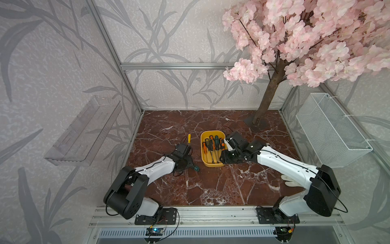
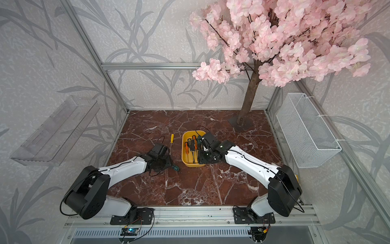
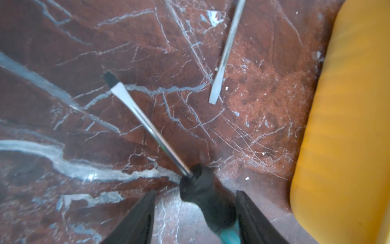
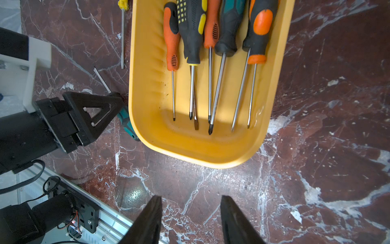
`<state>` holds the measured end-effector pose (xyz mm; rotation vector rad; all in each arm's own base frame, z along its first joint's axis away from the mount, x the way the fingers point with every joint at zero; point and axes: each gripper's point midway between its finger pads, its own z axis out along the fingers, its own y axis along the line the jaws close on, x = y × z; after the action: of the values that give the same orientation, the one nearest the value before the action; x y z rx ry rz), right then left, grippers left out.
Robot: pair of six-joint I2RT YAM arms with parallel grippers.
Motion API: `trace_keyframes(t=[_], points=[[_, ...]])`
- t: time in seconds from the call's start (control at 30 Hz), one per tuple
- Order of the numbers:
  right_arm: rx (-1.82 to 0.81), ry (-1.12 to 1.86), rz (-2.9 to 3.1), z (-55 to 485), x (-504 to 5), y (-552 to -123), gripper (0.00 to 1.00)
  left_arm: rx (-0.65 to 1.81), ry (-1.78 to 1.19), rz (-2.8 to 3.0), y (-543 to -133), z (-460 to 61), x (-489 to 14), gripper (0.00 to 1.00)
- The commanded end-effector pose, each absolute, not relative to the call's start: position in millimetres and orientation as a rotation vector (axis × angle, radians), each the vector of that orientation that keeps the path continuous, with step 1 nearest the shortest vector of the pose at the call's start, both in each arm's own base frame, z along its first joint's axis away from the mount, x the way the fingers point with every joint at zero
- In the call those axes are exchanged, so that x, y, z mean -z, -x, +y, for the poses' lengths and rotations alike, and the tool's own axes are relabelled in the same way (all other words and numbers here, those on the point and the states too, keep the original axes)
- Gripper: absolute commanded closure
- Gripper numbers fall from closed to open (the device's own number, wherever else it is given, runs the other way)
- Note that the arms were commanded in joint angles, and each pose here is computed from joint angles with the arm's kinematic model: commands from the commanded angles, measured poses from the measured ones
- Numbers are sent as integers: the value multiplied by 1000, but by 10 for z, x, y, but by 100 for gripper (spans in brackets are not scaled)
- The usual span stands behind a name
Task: Put the screwdriver on the desktop into the storage box
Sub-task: Pick up the screwdriver from the center of the board.
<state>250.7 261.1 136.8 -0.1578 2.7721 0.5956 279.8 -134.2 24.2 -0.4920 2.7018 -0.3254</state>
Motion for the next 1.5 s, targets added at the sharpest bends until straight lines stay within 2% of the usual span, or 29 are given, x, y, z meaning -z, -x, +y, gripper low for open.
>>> trace_keyframes(t=[0.0, 0.1, 0.27, 0.47, 0.6, 0.63, 0.97, 1.13, 1.47], points=[[-602, 143, 2755, 2589, -1430, -2516, 51, 269, 522, 2727, -2788, -1297, -128, 40], [-602, 143, 2757, 2594, -1424, -2518, 51, 241, 532, 2745, -2802, -1288, -41, 43], [-602, 137, 2749, 2584, -1435, -2518, 51, 205, 541, 2778, -2788, -1275, 55, 64], [-584, 134, 2753, 2549, -1400, -2505, 51, 220, 542, 2774, -2761, -1273, 2, 77], [-591, 132, 2752, 2560, -1405, -2511, 51, 241, 541, 2770, -2775, -1290, -60, 98], [-593, 132, 2750, 2563, -1408, -2513, 51, 252, 539, 2766, -2784, -1304, -90, 100], [-623, 152, 2743, 2590, -1409, -2485, 51, 349, 548, 2644, -2901, -1313, -700, 100], [-747, 278, 2646, 2842, -1539, -2440, 50, 459, 585, 2562, -2962, -1355, -1052, 100], [-1010, 572, 2069, 3323, -2123, -2335, 38, 775, 603, 2326, -3247, -1626, -2009, 100]])
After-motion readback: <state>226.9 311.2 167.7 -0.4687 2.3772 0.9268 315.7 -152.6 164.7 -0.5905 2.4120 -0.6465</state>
